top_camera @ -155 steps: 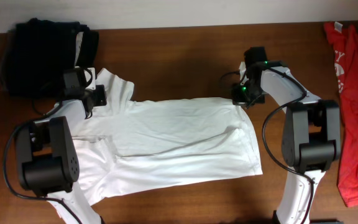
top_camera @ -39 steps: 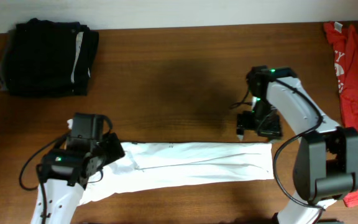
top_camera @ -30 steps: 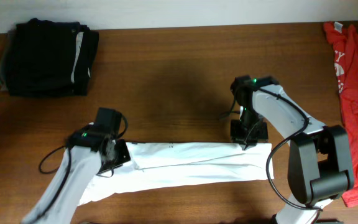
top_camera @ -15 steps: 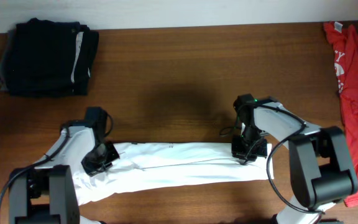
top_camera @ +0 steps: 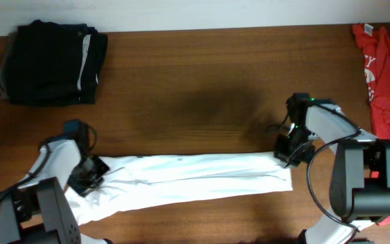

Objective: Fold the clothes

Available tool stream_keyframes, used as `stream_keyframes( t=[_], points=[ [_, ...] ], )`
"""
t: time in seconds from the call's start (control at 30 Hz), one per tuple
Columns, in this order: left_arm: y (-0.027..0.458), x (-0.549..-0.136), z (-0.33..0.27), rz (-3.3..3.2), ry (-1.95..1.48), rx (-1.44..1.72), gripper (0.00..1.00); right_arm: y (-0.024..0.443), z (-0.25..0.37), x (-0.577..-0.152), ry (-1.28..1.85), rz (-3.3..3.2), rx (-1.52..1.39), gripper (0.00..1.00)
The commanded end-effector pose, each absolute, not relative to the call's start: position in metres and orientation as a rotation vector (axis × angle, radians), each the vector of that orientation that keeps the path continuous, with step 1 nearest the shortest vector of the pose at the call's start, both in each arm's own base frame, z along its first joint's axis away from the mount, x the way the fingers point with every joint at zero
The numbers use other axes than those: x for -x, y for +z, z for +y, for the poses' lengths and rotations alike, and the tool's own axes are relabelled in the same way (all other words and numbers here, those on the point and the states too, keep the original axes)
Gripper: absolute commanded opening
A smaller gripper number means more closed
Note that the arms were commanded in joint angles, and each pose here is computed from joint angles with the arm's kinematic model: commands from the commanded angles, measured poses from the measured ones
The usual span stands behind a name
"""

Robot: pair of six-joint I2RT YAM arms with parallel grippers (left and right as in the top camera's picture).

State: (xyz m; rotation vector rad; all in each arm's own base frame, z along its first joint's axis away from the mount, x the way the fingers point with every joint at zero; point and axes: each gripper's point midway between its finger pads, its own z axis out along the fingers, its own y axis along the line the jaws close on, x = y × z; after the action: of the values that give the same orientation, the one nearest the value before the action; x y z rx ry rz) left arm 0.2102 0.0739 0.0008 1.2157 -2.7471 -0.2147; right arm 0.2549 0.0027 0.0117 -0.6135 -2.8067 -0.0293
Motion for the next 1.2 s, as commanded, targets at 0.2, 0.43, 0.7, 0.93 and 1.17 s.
stream_keyframes(
  t=[0.2, 0.43, 0.7, 0.93, 1.17],
  points=[
    [0.077, -0.243, 0.111, -2.855, -0.311, -1.408, 0.08, 0.093, -0.017, -0.299, 0.081, -2.911, 0.551, 0.23],
    [0.106, -0.259, 0.075, -2.948, 0.087, -1.446, 0.99, 0.074, -0.025, -0.292, 0.071, -2.865, 0.694, 0.98],
    [0.102, -0.231, 0.060, -2.859, 0.104, -1.313, 0.99, 0.037, 0.000, -0.271, -0.509, -2.797, 0.574, 0.98],
    [0.102, -0.231, 0.057, -2.879, 0.132, -1.255, 0.99, 0.005, 0.035, -0.240, -0.688, -2.734, 0.472, 0.98],
    [0.102, -0.231, 0.057, -2.879, 0.132, -1.255, 0.99, -0.007, 0.057, -0.224, -0.662, -2.728, 0.354, 0.29]
  ],
)
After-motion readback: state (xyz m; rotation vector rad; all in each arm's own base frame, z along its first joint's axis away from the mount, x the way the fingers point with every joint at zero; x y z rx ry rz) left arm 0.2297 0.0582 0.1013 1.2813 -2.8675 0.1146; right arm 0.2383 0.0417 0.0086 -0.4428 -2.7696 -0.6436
